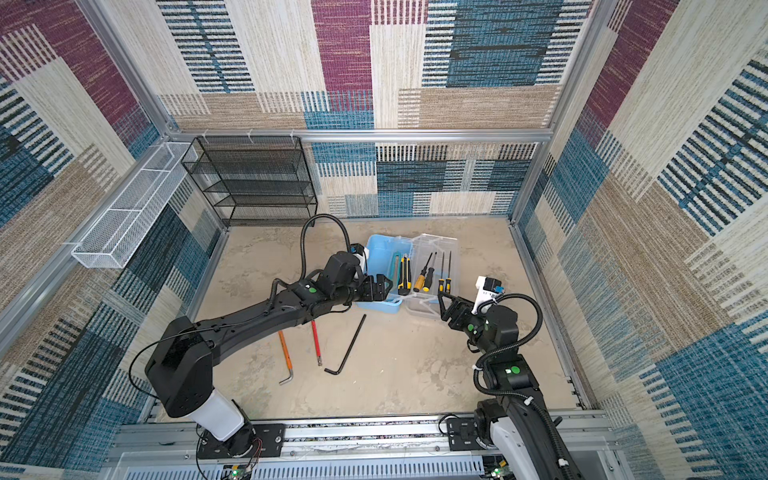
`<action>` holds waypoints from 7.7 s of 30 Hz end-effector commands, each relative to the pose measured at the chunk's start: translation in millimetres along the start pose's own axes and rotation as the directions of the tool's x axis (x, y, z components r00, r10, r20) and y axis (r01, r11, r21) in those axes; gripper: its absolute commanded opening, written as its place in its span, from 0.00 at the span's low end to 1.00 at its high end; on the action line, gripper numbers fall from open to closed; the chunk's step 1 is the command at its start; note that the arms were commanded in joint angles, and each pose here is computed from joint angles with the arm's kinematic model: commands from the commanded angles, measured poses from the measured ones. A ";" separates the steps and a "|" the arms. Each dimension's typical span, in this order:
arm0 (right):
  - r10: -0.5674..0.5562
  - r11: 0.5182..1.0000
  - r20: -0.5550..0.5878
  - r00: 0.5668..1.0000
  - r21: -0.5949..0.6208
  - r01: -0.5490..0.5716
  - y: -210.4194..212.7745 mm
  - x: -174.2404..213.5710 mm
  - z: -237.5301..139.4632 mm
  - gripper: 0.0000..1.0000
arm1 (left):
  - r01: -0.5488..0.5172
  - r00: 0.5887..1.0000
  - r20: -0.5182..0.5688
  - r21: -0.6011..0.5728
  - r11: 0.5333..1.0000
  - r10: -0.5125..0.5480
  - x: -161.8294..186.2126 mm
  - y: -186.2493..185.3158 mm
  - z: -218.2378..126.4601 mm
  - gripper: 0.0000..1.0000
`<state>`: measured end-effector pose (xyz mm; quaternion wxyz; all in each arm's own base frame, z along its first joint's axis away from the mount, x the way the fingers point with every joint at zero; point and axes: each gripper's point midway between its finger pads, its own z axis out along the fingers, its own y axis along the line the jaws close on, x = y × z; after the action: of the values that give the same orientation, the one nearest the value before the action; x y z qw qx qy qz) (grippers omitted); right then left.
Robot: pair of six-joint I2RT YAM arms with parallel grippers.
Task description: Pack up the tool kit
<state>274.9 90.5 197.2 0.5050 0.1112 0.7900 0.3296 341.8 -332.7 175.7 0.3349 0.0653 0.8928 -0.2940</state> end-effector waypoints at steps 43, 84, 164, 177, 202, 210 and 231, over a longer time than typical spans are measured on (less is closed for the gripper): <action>-0.149 0.966 -0.341 0.928 0.150 0.210 24.9 140.8 35.5 0.67 | 0.121 0.985 -0.119 -0.061 0.991 -0.128 -5.7 102.3 48.4 0.58; -0.186 0.963 -0.335 0.924 0.123 0.239 41.0 130.6 43.8 0.71 | -0.028 0.963 -0.270 -0.133 0.991 -0.009 92.5 78.5 -6.8 0.58; -0.241 0.952 -0.166 0.956 0.149 0.266 8.0 66.8 41.6 0.81 | -0.040 0.974 -0.223 -0.040 0.998 0.030 72.2 27.0 -48.1 0.00; -0.231 0.957 -0.126 0.965 0.147 0.249 -5.2 58.7 30.6 0.82 | 0.182 0.981 -0.104 0.191 0.965 -0.164 -19.8 -29.4 -3.0 0.00; -0.192 0.963 -0.090 0.977 0.172 0.205 -20.2 59.5 5.5 0.83 | 0.435 0.898 -0.139 0.137 0.890 -0.417 -31.1 0.0 103.2 0.00; -0.188 0.964 -0.091 0.978 0.174 0.201 -19.9 58.9 5.7 0.83 | 0.408 0.906 -0.161 0.089 0.909 -0.391 -21.0 8.7 109.2 0.11; -0.195 0.964 -0.108 0.975 0.161 0.211 -6.3 49.1 10.2 0.80 | 0.369 0.924 -0.154 0.127 0.921 -0.349 -16.7 4.8 84.1 0.41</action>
<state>259.7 110.1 147.2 0.4847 0.0598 0.8497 0.1988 402.4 -375.7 117.5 0.1857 -0.0768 0.8928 -0.4032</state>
